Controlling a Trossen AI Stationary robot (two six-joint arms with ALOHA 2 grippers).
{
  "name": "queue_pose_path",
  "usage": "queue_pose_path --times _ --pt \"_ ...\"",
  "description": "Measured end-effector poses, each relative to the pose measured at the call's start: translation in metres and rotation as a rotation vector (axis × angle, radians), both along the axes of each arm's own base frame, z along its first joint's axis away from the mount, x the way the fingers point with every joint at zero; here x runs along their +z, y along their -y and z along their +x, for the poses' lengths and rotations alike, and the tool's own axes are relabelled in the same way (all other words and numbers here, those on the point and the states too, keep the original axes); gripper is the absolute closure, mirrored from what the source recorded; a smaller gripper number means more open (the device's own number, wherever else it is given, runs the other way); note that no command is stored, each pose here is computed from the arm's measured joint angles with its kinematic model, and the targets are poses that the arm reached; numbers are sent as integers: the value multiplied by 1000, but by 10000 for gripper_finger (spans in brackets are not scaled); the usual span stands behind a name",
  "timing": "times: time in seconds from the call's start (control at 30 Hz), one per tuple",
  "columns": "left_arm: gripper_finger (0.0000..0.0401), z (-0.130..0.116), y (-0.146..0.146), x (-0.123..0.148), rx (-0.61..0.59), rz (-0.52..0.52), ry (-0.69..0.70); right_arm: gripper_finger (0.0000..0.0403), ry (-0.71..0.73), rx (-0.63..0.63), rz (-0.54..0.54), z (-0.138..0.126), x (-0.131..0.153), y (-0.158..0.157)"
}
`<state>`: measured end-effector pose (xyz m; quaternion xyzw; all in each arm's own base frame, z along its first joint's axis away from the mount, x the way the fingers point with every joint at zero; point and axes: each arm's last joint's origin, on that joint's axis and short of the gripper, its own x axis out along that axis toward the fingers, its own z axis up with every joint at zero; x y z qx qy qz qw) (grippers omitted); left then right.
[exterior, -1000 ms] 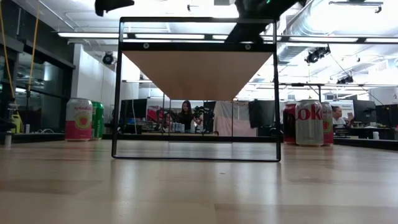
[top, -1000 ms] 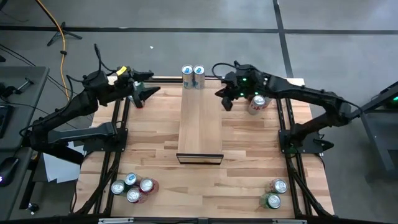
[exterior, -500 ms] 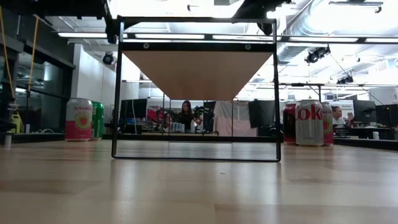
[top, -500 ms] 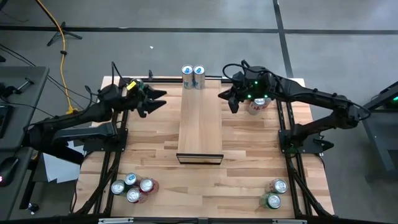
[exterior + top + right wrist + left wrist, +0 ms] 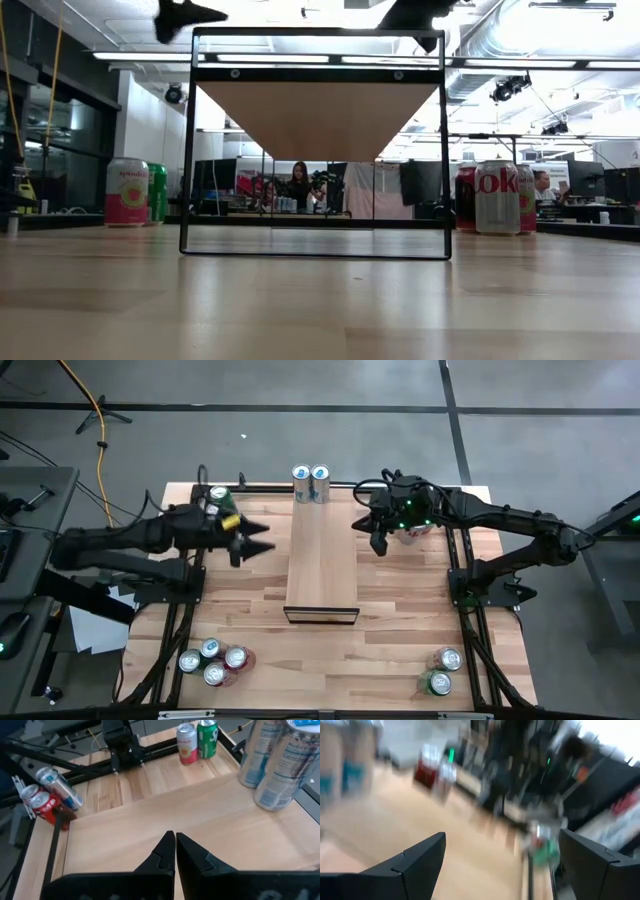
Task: Place canned beverage on shelf
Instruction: Put the blue soda can on the shelf
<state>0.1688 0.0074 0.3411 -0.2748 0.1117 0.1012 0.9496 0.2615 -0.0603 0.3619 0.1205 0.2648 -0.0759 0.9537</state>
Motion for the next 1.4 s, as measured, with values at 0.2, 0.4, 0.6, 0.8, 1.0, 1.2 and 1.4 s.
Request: queue_pose_path --times 0.2,0.4,0.6,0.8,1.0,1.2,1.4 --pt "78 7 53 25 -129 -111 -498 403 -59 49 -53 -3 -4 -2" --pt "78 1 118 15 -212 -33 -1025 403 -79 65 -66 -3 -6 -2" --pt "78 -13 176 -5 -331 4 -1127 403 -92 67 -63 -4 -7 -3" --pt "78 -32 194 -6 -312 11 -1108 403 -89 67 -64 -4 -7 -2" --pt "78 -34 200 -25 -366 104 -1100 403 -89 67 -64 -4 -7 -2" --pt "78 -36 198 -54 -375 145 -1176 403 -88 66 -63 -4 -7 -2" --pt "78 -37 197 -65 -367 154 -1186 403 -88 61 -57 -4 -7 -2"
